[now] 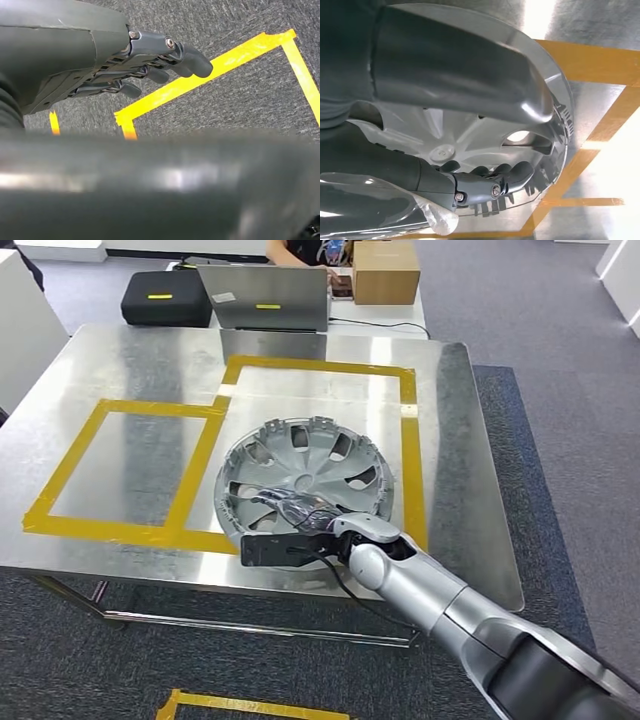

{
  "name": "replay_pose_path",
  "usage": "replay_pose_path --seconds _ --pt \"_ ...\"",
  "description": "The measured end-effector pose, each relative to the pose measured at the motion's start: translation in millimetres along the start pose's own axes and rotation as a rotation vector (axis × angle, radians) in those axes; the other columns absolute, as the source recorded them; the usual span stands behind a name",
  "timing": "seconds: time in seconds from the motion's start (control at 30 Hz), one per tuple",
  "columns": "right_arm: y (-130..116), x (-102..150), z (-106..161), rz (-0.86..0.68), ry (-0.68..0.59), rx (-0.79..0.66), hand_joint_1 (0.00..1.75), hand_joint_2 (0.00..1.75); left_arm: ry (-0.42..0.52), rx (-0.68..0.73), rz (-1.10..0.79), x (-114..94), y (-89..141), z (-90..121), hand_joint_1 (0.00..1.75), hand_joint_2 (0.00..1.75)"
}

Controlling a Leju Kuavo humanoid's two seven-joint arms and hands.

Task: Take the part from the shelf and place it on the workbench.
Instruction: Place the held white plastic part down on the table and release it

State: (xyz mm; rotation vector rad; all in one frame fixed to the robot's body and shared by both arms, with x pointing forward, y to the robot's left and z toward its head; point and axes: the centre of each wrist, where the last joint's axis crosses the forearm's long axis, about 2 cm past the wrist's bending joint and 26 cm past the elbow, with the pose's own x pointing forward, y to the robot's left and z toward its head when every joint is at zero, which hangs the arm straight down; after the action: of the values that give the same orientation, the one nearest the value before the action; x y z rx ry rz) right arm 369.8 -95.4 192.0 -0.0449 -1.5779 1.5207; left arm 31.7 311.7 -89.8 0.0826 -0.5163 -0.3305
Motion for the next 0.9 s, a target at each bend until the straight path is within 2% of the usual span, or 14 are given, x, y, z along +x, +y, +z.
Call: replay_pose_path --seconds 0.13,0.27,0.47,0.73,0.83,0.9 --pt "-0.4 1.8 -0.3 0.0 -0.006 -0.002 0.0 0.0 -0.001 0.006 0.007 0.9 0.8 -0.5 0.0 0.0" --pt "0.6 3.0 0.0 -0.012 -0.012 -0.006 0.0 1.75 0.002 0.006 -0.009 -0.1 0.7 0.0 0.0 0.0" --pt "5.3 5.8 1.1 -0.043 -0.042 -0.012 0.0 1.75 0.006 0.012 -0.02 -1.9 -0.3 1.3 0.0 0.0" --pt "8.2 24.6 13.1 -0.022 -0.131 -0.107 0.0 1.75 0.022 0.042 0.032 -7.0 -8.1 8.1 0.0 0.0" --pt "15.9 24.7 34.2 0.005 -0.171 -0.23 0.0 1.75 0.045 0.073 0.065 -9.6 -14.3 14.9 0.0 0.0" --pt "25.5 20.6 61.5 0.03 -0.182 -0.353 0.0 1.75 0.066 0.097 0.093 -11.9 -21.9 23.4 0.0 0.0"
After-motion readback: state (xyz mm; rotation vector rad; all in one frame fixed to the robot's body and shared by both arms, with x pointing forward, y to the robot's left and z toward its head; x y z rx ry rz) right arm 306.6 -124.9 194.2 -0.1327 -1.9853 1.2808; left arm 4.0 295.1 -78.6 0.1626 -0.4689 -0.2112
